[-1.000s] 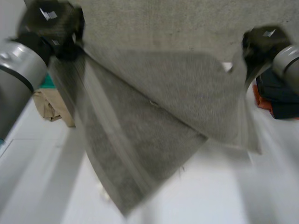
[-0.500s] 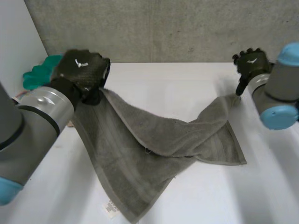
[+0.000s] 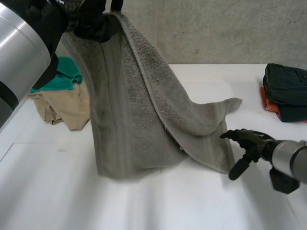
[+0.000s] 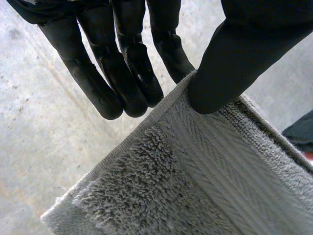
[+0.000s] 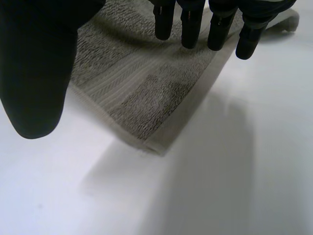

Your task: Fold the laundry.

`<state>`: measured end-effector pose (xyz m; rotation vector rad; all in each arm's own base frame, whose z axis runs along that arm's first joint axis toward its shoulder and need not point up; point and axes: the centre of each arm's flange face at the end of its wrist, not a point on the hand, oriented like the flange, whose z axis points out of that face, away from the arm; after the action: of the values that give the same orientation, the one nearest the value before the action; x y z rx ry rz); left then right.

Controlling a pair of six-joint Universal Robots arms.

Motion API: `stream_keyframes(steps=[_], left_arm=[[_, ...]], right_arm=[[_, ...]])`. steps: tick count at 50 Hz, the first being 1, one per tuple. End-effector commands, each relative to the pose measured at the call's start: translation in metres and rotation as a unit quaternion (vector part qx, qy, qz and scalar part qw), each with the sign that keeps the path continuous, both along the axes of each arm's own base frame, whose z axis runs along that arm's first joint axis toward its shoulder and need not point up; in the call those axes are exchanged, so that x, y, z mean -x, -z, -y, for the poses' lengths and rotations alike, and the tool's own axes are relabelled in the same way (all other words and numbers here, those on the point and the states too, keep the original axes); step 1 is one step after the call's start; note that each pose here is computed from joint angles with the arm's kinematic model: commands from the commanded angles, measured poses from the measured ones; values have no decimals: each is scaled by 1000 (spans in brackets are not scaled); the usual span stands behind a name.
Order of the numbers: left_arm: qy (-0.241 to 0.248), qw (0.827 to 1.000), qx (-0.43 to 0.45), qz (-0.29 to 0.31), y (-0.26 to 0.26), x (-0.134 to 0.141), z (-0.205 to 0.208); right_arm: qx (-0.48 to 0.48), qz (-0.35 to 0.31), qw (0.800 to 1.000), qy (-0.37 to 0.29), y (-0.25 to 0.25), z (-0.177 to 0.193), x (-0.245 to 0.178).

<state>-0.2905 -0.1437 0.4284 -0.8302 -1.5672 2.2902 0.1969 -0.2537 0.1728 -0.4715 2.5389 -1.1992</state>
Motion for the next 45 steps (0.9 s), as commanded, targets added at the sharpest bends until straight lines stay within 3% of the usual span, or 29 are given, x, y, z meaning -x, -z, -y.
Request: stream_keyframes(steps=[1, 18, 26, 29, 32, 37, 42, 45], left_arm=[[17, 1000, 2, -6, -9, 5, -16], [6, 1000, 6, -11, -12, 7, -16], [-7, 1000, -2, -7, -8, 4, -13], [-35, 999, -12, 11, 1, -4, -1], [-77, 995, -23, 51, 17, -16, 22], [-124, 982, -62, 131, 59, -38, 60], [-91, 963, -136, 215, 126, -40, 100], [-70, 955, -168, 233, 152, -36, 114]], right_arm=[[47, 47, 998, 9, 25, -7, -26], [5, 60, 998, 1, 50, -45, -69], [74, 43, 994, 63, 37, -21, -60], [160, 37, 984, 66, -14, -5, -43], [222, -1, 975, 23, -57, 5, -19], [224, -41, 969, -94, -86, 11, 3], [161, -84, 972, -151, -99, 21, 24], [141, -106, 967, -183, -96, 23, 19]])
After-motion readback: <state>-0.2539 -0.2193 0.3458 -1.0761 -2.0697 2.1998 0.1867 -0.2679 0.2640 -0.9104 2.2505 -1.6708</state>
